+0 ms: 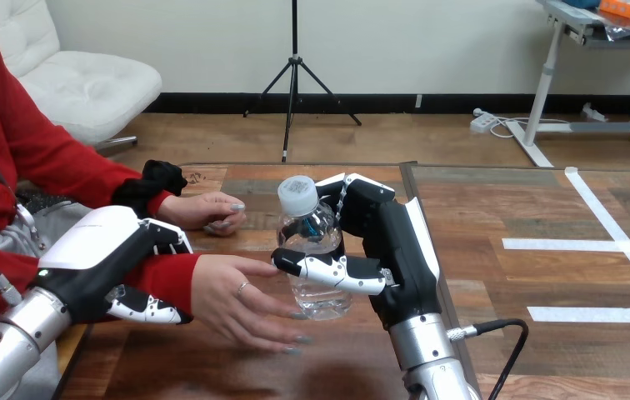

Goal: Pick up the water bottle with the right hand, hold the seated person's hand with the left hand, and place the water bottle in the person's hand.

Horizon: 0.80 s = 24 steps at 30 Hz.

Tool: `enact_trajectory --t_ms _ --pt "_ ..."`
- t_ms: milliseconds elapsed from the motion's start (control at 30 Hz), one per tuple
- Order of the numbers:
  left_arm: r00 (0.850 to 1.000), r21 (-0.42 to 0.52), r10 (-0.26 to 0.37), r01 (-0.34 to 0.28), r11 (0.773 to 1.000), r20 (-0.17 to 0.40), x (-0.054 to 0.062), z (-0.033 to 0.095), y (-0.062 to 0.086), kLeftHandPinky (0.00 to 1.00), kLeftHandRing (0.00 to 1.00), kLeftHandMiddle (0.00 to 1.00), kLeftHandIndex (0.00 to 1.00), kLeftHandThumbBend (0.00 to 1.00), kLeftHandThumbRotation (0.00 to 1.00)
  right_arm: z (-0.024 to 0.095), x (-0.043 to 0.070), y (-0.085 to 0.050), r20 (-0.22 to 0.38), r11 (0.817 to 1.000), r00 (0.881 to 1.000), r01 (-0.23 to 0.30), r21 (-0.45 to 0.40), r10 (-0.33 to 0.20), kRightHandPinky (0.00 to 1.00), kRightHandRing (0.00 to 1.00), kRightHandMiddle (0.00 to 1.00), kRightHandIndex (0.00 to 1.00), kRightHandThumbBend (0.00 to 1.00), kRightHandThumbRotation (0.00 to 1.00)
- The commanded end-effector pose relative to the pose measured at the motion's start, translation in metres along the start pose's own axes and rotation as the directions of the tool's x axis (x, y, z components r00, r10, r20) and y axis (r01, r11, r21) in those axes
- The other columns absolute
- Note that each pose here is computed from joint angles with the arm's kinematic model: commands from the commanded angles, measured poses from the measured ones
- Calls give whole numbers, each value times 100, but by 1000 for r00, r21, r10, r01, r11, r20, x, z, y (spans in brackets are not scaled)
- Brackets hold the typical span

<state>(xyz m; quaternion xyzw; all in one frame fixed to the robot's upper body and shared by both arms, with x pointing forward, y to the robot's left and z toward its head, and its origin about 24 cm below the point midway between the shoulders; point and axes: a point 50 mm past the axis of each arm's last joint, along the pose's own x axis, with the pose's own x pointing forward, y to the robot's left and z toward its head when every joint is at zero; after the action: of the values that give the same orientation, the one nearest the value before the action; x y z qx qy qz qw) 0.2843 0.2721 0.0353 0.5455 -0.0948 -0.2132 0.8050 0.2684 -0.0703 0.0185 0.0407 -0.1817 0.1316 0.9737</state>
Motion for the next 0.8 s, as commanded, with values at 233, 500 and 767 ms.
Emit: enact_trajectory --t_ms 233,500,767 --pt "935 -10 225 -231 973 272 57 54 48 32 38 48 50 70 10 38 33 75 210 955 977 -22 296 -42 33 39 43 42 82 0" --pt "931 -15 221 -227 974 290 62 60 49 31 38 48 50 70 4 39 34 81 215 953 976 -35 301 -32 33 39 43 42 81 0" --pt "928 -18 220 -225 974 301 68 66 50 31 38 47 50 64 1 41 35 88 222 946 975 -49 322 -25 33 39 43 42 83 0"
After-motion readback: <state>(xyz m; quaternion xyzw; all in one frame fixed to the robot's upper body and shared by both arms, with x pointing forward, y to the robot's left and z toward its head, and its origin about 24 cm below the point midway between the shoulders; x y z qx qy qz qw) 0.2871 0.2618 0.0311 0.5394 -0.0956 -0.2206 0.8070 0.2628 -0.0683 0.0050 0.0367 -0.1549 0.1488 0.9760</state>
